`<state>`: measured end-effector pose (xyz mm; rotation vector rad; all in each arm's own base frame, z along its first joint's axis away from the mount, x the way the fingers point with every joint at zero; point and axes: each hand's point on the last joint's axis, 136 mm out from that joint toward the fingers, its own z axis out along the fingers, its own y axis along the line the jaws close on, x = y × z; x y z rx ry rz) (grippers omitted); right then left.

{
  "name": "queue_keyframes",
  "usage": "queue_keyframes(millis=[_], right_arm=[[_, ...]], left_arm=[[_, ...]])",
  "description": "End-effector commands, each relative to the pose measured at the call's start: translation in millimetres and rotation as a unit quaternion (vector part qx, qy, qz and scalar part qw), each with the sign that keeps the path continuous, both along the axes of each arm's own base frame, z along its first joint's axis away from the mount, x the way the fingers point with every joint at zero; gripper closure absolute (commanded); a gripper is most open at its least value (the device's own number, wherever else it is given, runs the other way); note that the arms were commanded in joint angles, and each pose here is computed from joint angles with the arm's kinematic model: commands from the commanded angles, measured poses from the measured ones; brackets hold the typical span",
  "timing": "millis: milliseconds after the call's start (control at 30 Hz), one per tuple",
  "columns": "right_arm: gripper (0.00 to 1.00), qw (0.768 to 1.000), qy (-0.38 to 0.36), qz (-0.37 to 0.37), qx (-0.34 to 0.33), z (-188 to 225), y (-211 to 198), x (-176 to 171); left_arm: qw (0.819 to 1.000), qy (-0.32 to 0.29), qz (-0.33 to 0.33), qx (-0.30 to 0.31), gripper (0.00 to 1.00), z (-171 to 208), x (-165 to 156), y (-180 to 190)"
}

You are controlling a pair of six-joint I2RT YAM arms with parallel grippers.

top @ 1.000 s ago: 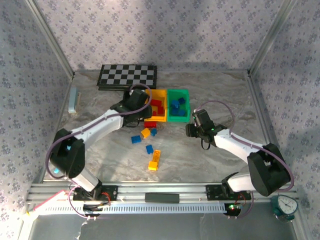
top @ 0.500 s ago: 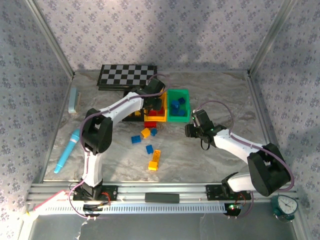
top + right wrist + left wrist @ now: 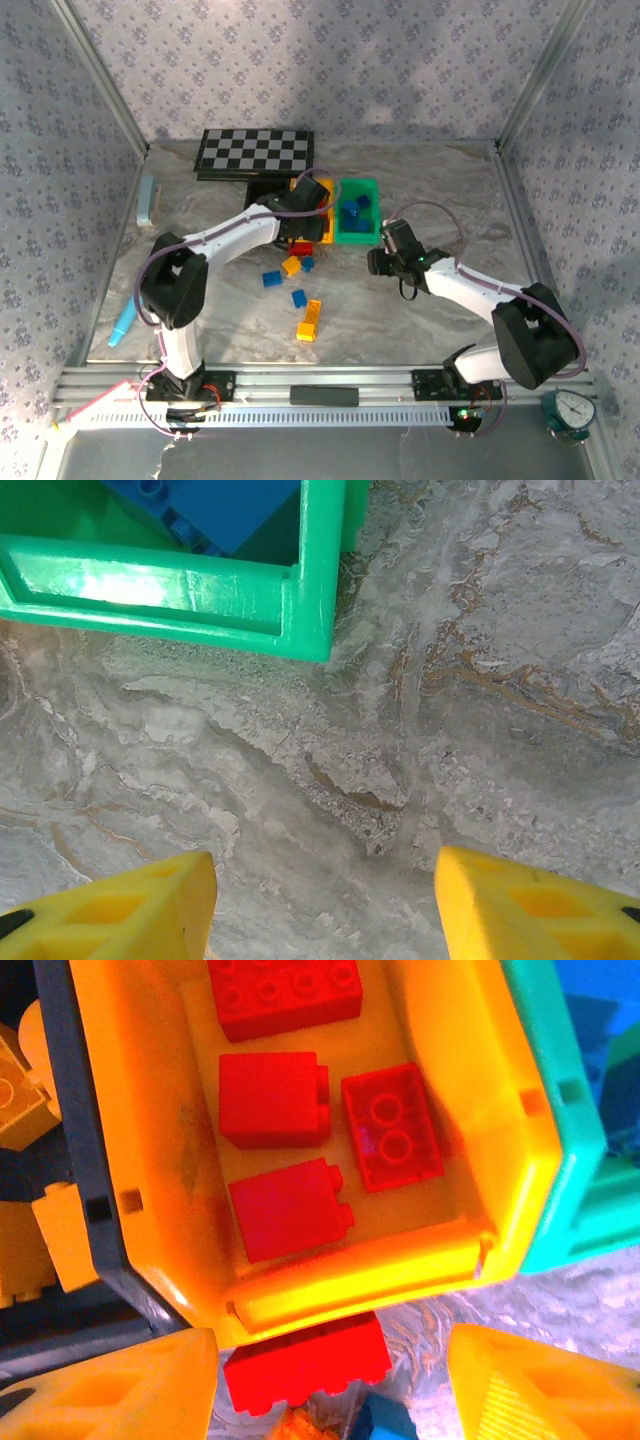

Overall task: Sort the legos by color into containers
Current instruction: Place the lego in the container, then pick up the lego from the center of the table.

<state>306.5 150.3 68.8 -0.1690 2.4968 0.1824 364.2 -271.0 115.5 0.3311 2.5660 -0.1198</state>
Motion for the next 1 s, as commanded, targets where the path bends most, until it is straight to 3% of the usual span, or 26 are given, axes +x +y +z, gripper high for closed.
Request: queue_keyframes(millis=[0,600,967], right_arm=[[0.39,1.0,-0.015,0.004,-0.007,8.3,4.0,8.1],[0.39,1.0,-0.013,0.008,-0.016,5.9,6.9,9.1],[0.39,1.0,-0.014,0.01,-0.017,6.3,8.7,9.7]], left_arm=[[1.0,-0.018,0.002,-0.017,0.38,6.9,-7.7,4.3],[0.999,0.018,0.031,0.004,0.4,-37.9,-19.7,14.1],[0.998,0.044,0.033,0.012,0.32,-52.8,-20.6,10.5]])
